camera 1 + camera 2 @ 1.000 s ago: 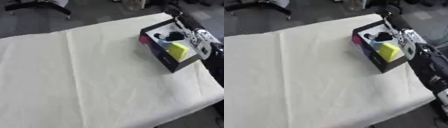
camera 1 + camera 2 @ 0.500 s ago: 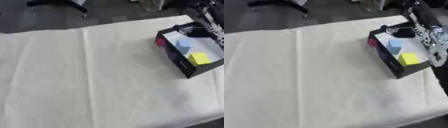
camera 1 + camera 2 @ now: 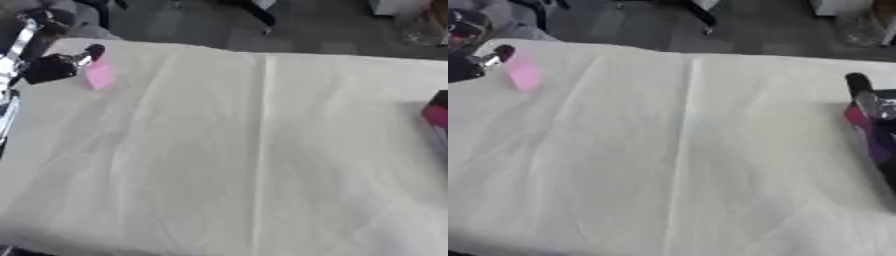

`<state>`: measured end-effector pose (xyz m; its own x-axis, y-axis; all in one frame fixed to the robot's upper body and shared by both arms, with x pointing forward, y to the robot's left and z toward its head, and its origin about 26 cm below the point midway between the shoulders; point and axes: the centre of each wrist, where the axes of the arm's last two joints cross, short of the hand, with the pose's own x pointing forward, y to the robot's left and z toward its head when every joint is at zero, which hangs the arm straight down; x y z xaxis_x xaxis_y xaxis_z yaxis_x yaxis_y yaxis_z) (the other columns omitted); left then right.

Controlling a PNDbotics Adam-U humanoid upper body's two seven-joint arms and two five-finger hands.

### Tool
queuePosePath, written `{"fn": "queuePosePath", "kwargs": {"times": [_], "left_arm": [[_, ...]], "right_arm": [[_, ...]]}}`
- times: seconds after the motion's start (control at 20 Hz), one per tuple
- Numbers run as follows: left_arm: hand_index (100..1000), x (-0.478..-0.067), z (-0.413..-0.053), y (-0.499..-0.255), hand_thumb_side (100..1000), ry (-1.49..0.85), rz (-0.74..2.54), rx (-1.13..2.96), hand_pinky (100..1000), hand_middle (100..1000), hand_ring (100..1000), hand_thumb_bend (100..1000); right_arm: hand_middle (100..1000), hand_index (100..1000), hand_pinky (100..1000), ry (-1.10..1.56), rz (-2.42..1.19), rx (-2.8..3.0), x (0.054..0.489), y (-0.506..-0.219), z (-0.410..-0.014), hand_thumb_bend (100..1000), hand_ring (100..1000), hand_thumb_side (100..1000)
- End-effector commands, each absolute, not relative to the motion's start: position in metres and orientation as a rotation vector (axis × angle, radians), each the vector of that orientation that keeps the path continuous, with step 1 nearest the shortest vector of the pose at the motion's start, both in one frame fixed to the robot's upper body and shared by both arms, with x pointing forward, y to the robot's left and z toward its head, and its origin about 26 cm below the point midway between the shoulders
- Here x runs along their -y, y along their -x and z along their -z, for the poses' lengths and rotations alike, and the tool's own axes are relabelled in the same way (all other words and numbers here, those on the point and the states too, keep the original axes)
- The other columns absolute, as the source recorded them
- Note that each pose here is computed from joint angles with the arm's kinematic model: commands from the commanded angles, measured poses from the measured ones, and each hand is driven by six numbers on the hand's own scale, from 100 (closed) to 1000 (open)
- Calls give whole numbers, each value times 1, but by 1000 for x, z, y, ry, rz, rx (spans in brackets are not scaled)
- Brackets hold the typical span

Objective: Pick up the objects with one hand, pass them to the other hand, and then place them into the box on the other side of the table.

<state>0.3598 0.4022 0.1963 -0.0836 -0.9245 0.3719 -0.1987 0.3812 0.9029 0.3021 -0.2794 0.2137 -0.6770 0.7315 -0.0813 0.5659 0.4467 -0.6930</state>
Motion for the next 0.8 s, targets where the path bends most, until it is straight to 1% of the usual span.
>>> {"fn": "queuePosePath", "kwargs": {"times": [0.05,0.15,0.25,0.45,0.6,0.8], "left_arm": [[877,-430,-221,-372,540,-1209,974,1333,866,775,776,679],[892,-442,-228,-383,536,-1245,1042,1213,877,785,783,713],[895,-453,-232,-395,536,-1269,1087,1083,881,785,784,727],[887,-471,-227,-414,540,-1283,1093,908,883,773,780,755],[878,-482,-222,-420,544,-1291,1066,834,883,767,777,768],[874,-497,-220,-419,551,-1298,1017,794,880,764,775,753]], "right_arm": [[780,878,862,1046,-1131,2595,261,-299,-217,307,804,404],[779,879,861,989,-1154,2633,253,-299,-213,302,803,403],[778,879,860,943,-1168,2664,246,-299,-211,295,802,404],[771,873,857,896,-1162,2706,240,-299,-210,262,795,403],[767,870,855,877,-1142,2730,237,-299,-209,234,790,401],[760,863,852,867,-1115,2754,234,-299,-208,198,784,403]]}}
